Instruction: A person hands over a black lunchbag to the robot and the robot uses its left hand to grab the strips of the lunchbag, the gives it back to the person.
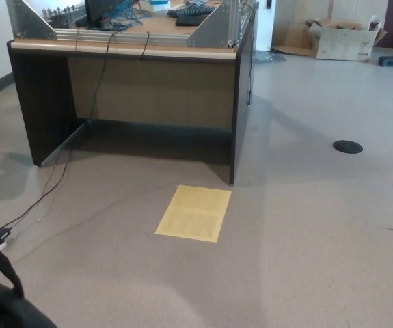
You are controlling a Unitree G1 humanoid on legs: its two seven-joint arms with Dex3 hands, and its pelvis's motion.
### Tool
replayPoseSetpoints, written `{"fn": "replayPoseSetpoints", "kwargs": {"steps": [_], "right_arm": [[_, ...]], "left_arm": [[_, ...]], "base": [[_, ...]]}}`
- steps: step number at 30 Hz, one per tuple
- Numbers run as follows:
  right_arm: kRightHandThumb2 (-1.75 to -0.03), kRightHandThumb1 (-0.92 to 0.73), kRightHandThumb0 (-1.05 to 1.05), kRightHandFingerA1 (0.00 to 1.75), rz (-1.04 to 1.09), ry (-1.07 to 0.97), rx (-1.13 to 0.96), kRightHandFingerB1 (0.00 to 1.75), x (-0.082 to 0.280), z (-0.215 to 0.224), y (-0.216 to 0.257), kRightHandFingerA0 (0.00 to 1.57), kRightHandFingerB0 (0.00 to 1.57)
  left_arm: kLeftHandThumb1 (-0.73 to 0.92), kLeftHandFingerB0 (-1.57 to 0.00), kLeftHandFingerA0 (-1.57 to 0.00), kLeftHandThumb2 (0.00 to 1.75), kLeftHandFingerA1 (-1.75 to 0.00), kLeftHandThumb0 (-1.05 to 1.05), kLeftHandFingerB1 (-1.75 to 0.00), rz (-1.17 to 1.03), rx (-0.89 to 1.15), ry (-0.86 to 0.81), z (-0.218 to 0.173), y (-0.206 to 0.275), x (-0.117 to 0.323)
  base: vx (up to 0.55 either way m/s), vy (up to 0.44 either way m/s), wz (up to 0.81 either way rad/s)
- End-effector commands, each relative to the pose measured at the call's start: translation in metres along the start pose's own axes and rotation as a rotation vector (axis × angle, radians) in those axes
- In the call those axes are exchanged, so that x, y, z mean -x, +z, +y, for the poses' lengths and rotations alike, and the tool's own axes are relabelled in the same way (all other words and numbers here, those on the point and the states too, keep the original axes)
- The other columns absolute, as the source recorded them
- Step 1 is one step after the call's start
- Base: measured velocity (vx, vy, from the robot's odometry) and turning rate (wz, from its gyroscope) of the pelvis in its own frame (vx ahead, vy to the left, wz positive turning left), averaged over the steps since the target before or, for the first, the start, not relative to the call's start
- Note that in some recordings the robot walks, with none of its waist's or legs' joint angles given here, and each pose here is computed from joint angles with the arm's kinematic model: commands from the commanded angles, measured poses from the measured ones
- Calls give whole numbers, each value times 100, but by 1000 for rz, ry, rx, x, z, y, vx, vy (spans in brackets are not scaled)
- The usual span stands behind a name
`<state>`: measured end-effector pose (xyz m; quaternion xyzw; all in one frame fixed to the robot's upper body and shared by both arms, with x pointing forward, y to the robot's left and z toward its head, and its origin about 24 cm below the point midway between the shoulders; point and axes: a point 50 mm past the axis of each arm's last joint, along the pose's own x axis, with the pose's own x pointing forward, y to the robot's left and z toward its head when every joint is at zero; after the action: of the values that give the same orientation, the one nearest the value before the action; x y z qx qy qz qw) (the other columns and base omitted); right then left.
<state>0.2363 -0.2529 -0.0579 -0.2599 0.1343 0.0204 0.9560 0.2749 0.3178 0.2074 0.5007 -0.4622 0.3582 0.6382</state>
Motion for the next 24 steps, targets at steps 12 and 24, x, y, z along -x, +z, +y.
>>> {"fn": "replayPoseSetpoints", "kwargs": {"steps": [12, 24], "right_arm": [[-65, -85, -72, 45, 12, -8, 13, 41, 4, -5, -5, 44, 43], [-67, -83, -73, 46, 9, -6, 29, 40, 2, -4, -3, 46, 41]], "left_arm": [[37, -108, -125, 79, -141, -4, -131, 47, 0, 33, 7, -4, 37], [57, -66, -89, 55, -175, -14, -175, -94, -8, 117, -8, 6, -41]], "base": [[0, 0, 0], [0, 0, 0]]}}
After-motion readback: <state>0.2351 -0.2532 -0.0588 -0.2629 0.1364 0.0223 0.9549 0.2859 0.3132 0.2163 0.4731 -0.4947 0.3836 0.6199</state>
